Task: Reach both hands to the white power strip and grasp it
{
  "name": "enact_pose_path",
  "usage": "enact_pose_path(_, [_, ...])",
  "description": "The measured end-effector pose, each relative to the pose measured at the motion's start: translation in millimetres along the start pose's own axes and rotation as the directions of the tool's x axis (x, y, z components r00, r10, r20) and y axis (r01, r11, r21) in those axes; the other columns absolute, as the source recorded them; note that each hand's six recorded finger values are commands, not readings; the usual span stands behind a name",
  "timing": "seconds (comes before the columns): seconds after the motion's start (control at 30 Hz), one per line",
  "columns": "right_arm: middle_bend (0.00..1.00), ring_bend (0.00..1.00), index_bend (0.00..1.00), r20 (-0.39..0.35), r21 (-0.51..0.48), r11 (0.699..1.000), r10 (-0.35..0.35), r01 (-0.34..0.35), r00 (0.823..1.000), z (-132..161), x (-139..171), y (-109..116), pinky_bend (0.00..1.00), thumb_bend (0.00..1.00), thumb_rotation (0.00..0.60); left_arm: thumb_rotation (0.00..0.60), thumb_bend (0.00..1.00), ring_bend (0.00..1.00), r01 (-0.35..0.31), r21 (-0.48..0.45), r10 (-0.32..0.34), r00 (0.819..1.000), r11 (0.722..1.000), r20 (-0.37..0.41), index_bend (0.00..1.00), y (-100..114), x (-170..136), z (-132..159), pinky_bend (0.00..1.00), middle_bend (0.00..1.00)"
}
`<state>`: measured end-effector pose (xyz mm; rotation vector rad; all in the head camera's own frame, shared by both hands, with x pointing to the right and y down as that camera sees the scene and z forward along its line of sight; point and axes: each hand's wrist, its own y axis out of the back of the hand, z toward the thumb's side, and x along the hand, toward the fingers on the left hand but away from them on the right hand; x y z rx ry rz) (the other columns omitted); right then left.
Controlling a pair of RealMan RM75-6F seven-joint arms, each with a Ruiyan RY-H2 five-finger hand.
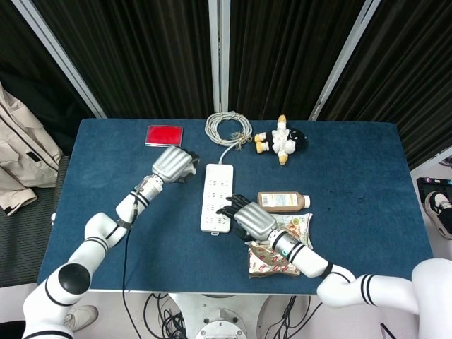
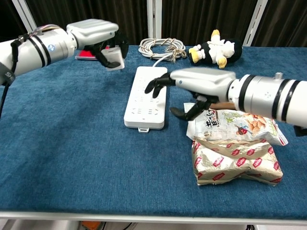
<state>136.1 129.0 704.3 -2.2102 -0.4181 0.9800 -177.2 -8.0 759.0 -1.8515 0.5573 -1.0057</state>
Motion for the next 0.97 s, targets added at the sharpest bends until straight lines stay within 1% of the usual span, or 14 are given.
enact_pose_path(0.1, [0.20, 0.00, 0.18, 0.004, 0.012, 0.999, -0.041, 0.041, 0.999, -5, 10, 13, 0.01, 0.47, 0.600, 0.600, 0.27, 0.24, 0.000, -0.015, 0.000, 0.999, 1.000, -0.039, 0.33, -6, -9, -7, 0.29, 0.37])
enact_pose_path(0.2, [0.20, 0.00, 0.18, 0.020, 0.028, 0.996, -0.080, 0.080, 0.997, -13, 23, 28, 0.01, 0.46, 0.600, 0.600, 0.15, 0.12, 0.001, -0.024, -0.002, 0.998, 1.000, -0.058, 0.20, -8, -15, -9, 0.16, 0.24])
enact_pose_path(0.33, [0.20, 0.00, 0.18, 0.055, 0.050, 0.990, -0.137, 0.134, 0.989, -27, 45, 48, 0.01, 0.40, 0.600, 0.600, 0.10, 0.10, -0.017, -0.052, 0.013, 0.998, 0.999, -0.066, 0.16, -5, -26, -10, 0.13, 0.20])
enact_pose_path(0.43, [0.20, 0.00, 0.18, 0.099, 0.067, 0.981, -0.190, 0.184, 0.977, -43, 69, 66, 0.01, 0.38, 0.600, 0.600, 0.09, 0.10, -0.057, -0.082, 0.051, 0.996, 0.995, -0.072, 0.15, 6, -41, -14, 0.13, 0.20])
enact_pose_path(0.5, [0.20, 0.00, 0.18, 0.141, 0.084, 0.973, -0.226, 0.216, 0.964, -57, 91, 77, 0.01, 0.38, 0.600, 0.600, 0.09, 0.10, -0.093, -0.092, 0.084, 0.992, 0.991, -0.090, 0.15, 18, -58, -24, 0.13, 0.20])
enact_pose_path(0.57, [0.20, 0.00, 0.17, 0.195, 0.105, 0.964, -0.260, 0.243, 0.946, -73, 118, 86, 0.01, 0.38, 0.600, 0.600, 0.09, 0.10, -0.123, -0.094, 0.112, 0.987, 0.988, -0.119, 0.15, 29, -76, -35, 0.13, 0.20])
enact_pose_path(0.63, [0.20, 0.00, 0.17, 0.247, 0.125, 0.957, -0.285, 0.262, 0.926, -87, 142, 92, 0.02, 0.38, 0.600, 0.600, 0.09, 0.10, -0.157, -0.091, 0.140, 0.976, 0.983, -0.168, 0.15, 41, -103, -52, 0.13, 0.20])
enact_pose_path(0.67, [0.20, 0.00, 0.17, 0.282, 0.139, 0.952, -0.301, 0.272, 0.911, -96, 159, 95, 0.02, 0.38, 0.600, 0.600, 0.09, 0.10, -0.170, -0.085, 0.150, 0.969, 0.982, -0.196, 0.15, 46, -116, -61, 0.13, 0.20])
enact_pose_path(0.73, [0.20, 0.00, 0.16, 0.333, 0.155, 0.946, -0.320, 0.284, 0.887, -107, 184, 97, 0.02, 0.38, 0.600, 0.600, 0.09, 0.10, -0.190, -0.055, 0.168, 0.948, 0.980, -0.271, 0.15, 57, -153, -83, 0.13, 0.20])
enact_pose_path(0.77, [0.20, 0.00, 0.15, 0.366, 0.163, 0.943, -0.331, 0.290, 0.870, -113, 199, 97, 0.02, 0.38, 0.600, 0.600, 0.09, 0.10, -0.194, -0.035, 0.174, 0.936, 0.980, -0.307, 0.16, 61, -170, -93, 0.12, 0.20])
enact_pose_path(0.8, [0.19, 0.00, 0.14, 0.388, 0.165, 0.941, -0.338, 0.296, 0.857, -116, 210, 96, 0.02, 0.38, 0.600, 0.600, 0.09, 0.10, -0.197, -0.007, 0.182, 0.917, 0.980, -0.355, 0.16, 66, -194, -106, 0.12, 0.20])
enact_pose_path(0.87, [0.19, 0.00, 0.14, 0.430, 0.166, 0.935, -0.355, 0.314, 0.830, -121, 232, 94, 0.02, 0.38, 0.600, 0.600, 0.09, 0.10, -0.196, 0.028, 0.190, 0.887, 0.980, -0.422, 0.16, 71, -227, -121, 0.12, 0.20])
enact_pose_path(0.9, [0.19, 0.00, 0.14, 0.445, 0.167, 0.932, -0.363, 0.322, 0.819, -123, 241, 92, 0.02, 0.38, 0.600, 0.600, 0.09, 0.10, -0.194, 0.044, 0.192, 0.867, 0.980, -0.460, 0.16, 74, -249, -128, 0.12, 0.20])
enact_pose_path(0.97, [0.19, 0.00, 0.14, 0.475, 0.170, 0.925, -0.378, 0.339, 0.795, -124, 259, 89, 0.02, 0.38, 0.600, 0.600, 0.09, 0.10, -0.188, 0.060, 0.193, 0.841, 0.980, -0.506, 0.16, 75, -277, -132, 0.11, 0.20])
